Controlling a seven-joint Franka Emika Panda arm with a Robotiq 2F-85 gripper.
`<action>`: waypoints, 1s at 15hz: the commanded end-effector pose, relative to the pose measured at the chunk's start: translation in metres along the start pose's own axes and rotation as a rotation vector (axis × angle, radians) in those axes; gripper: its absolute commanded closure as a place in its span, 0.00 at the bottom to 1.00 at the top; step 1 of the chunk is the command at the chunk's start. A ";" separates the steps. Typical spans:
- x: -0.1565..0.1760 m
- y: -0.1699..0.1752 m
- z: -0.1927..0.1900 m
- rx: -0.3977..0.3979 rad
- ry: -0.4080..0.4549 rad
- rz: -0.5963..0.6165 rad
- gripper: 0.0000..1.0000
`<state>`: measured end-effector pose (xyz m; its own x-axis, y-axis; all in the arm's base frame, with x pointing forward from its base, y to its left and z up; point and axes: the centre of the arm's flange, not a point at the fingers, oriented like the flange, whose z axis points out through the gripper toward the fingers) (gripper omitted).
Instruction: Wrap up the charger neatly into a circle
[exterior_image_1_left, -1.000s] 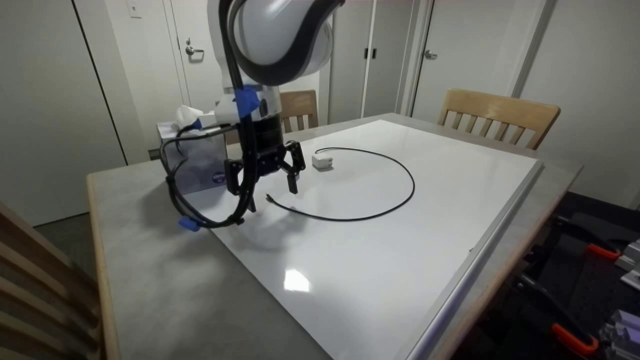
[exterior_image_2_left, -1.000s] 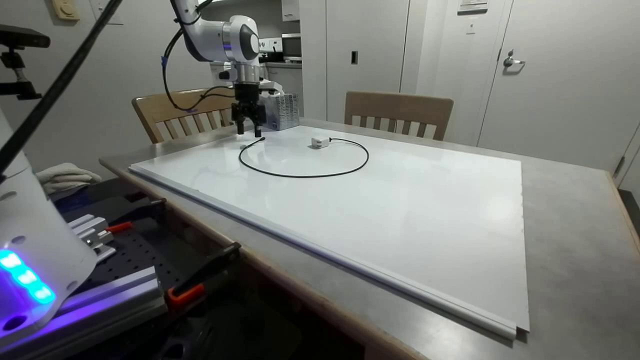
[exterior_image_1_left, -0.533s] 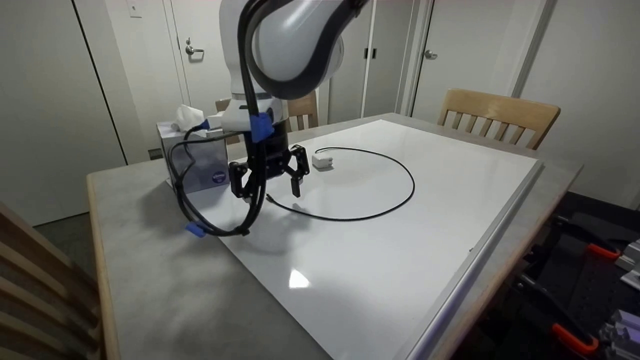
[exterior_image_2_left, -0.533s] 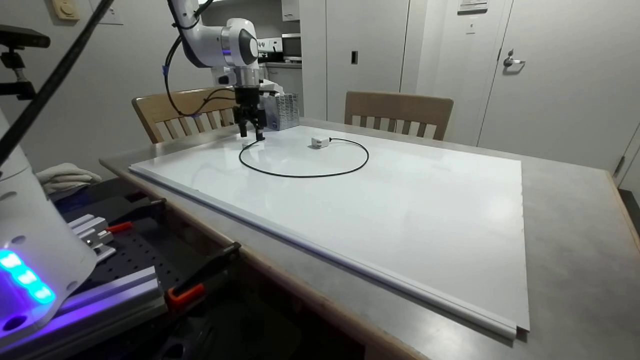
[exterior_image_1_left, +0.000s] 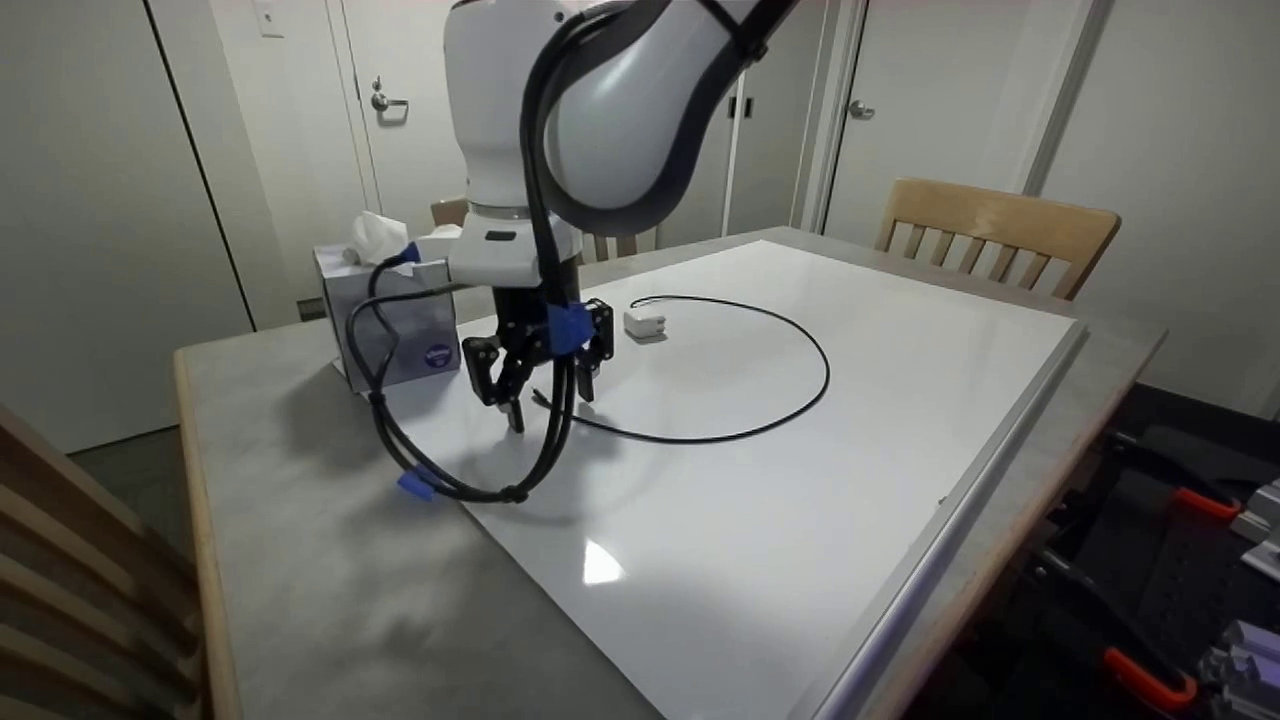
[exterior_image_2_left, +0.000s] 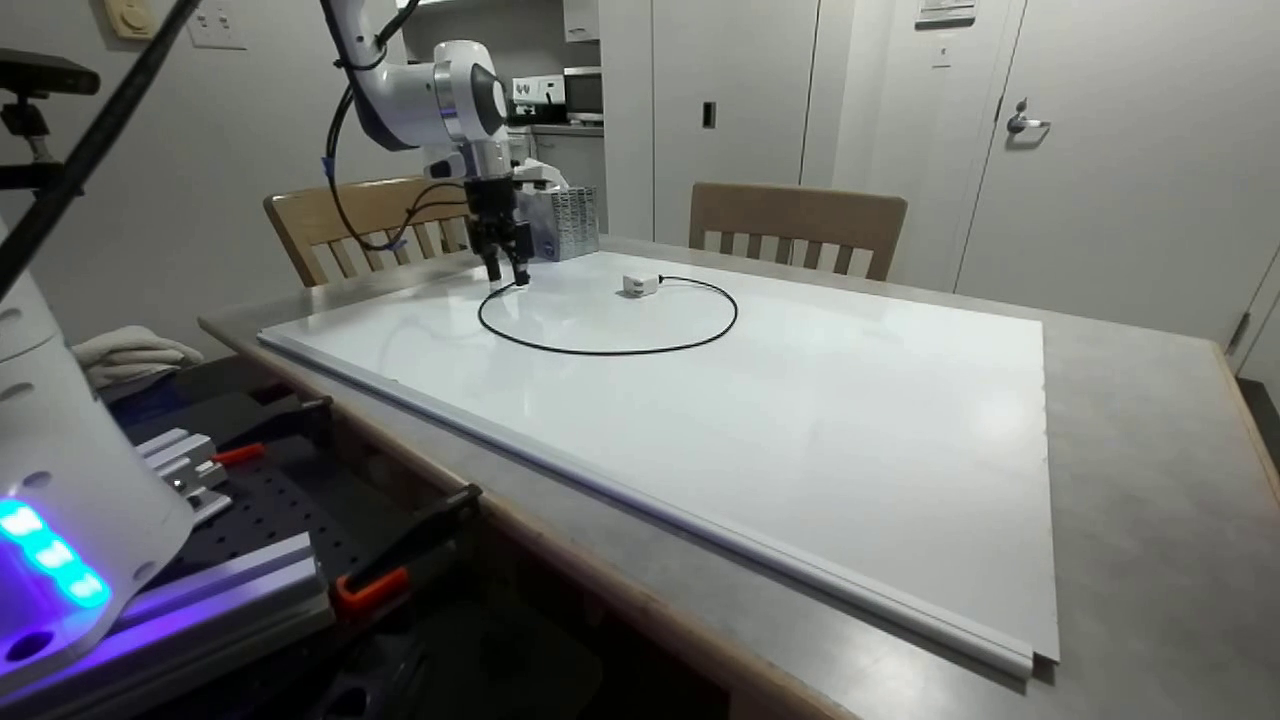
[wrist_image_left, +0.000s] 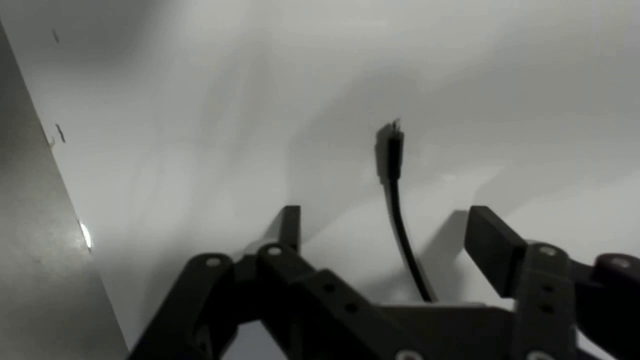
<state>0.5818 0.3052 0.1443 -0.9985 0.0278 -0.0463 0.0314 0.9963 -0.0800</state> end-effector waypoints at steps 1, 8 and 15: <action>0.019 -0.006 -0.009 0.015 -0.071 0.005 0.48; 0.026 -0.004 -0.012 0.028 -0.117 0.017 0.96; 0.021 -0.016 -0.008 0.041 -0.081 0.123 1.00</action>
<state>0.5669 0.3064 0.1507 -0.9851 0.0884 -0.1475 0.1046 0.9889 -0.1058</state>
